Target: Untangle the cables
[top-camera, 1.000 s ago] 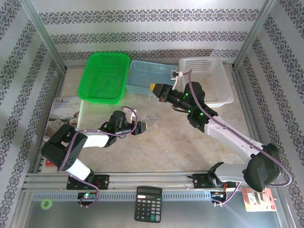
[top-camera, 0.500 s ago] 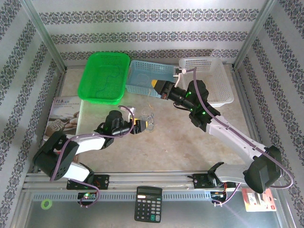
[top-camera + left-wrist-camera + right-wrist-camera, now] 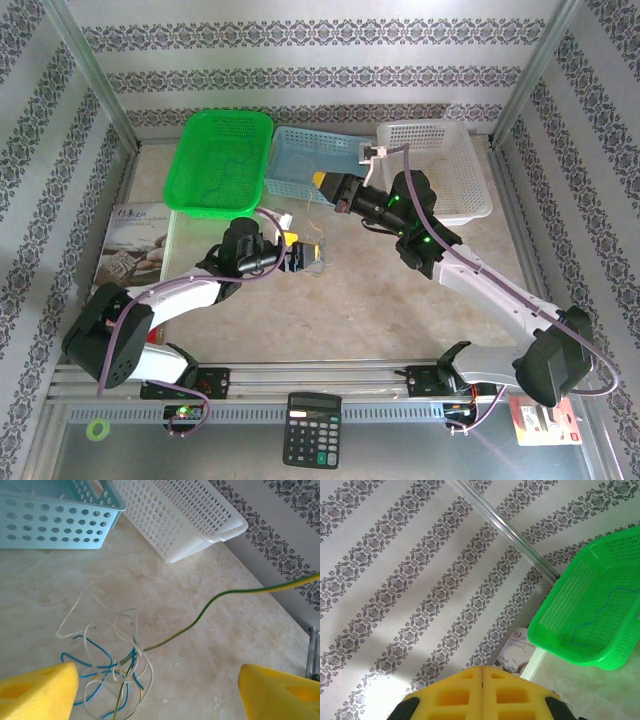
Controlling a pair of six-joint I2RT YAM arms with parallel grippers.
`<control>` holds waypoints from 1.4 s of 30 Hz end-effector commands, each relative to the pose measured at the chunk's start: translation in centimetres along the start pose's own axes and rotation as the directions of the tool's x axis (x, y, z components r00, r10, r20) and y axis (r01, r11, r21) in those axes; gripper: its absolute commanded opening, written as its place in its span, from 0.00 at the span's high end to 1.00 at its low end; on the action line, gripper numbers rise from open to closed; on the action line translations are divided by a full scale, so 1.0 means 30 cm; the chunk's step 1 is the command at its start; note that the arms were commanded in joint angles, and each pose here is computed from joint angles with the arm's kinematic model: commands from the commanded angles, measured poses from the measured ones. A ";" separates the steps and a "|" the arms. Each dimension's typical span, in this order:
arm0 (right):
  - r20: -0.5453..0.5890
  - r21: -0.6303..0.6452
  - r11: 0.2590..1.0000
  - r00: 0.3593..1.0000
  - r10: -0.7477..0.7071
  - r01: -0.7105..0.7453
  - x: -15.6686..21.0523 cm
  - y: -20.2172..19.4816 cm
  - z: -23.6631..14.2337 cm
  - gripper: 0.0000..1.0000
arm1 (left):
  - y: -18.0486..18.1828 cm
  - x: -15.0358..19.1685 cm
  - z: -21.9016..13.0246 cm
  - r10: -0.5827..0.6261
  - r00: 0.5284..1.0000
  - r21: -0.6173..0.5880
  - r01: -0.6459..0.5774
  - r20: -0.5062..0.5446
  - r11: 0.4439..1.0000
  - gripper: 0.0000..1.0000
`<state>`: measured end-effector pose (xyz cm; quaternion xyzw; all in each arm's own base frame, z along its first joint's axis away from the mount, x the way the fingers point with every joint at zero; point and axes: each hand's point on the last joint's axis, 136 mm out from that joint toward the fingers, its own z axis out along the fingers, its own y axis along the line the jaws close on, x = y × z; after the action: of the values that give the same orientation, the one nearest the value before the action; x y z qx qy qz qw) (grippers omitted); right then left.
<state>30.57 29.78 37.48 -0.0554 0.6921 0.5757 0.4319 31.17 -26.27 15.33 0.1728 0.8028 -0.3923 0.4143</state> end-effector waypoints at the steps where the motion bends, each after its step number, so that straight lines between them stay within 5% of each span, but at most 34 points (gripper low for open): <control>1: 0.028 -0.083 0.996 0.999 -0.033 0.035 -0.040 0.114 -0.014 1.00 | -0.062 -0.009 0.030 0.064 0.998 0.071 -0.063 -0.007 0.995 0.16; 7: 0.001 -0.119 0.992 0.999 -0.035 0.034 -0.011 0.163 0.012 1.00 | -0.051 -0.039 0.061 0.068 0.996 0.047 -0.071 0.048 0.996 0.19; 21: 0.101 -0.217 0.970 0.991 -0.094 0.114 -0.199 0.347 -0.039 1.00 | 0.060 0.124 0.091 -0.001 1.000 -0.023 0.001 -0.007 1.000 0.64; 32: 0.184 -0.157 0.976 0.975 -0.124 0.153 -0.325 0.306 -0.111 1.00 | 0.029 0.112 0.033 -0.020 1.000 -0.016 0.020 0.005 1.000 0.50; 42: 0.305 0.130 0.983 0.939 -0.161 0.127 -0.485 -0.010 -0.226 1.00 | -0.044 -0.012 -0.023 -0.025 0.998 0.004 0.025 0.057 1.000 0.20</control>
<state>34.92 20.26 47.52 -0.0145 0.6309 0.5386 0.5583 30.12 -26.24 14.76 0.1556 0.7955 -0.4005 0.4272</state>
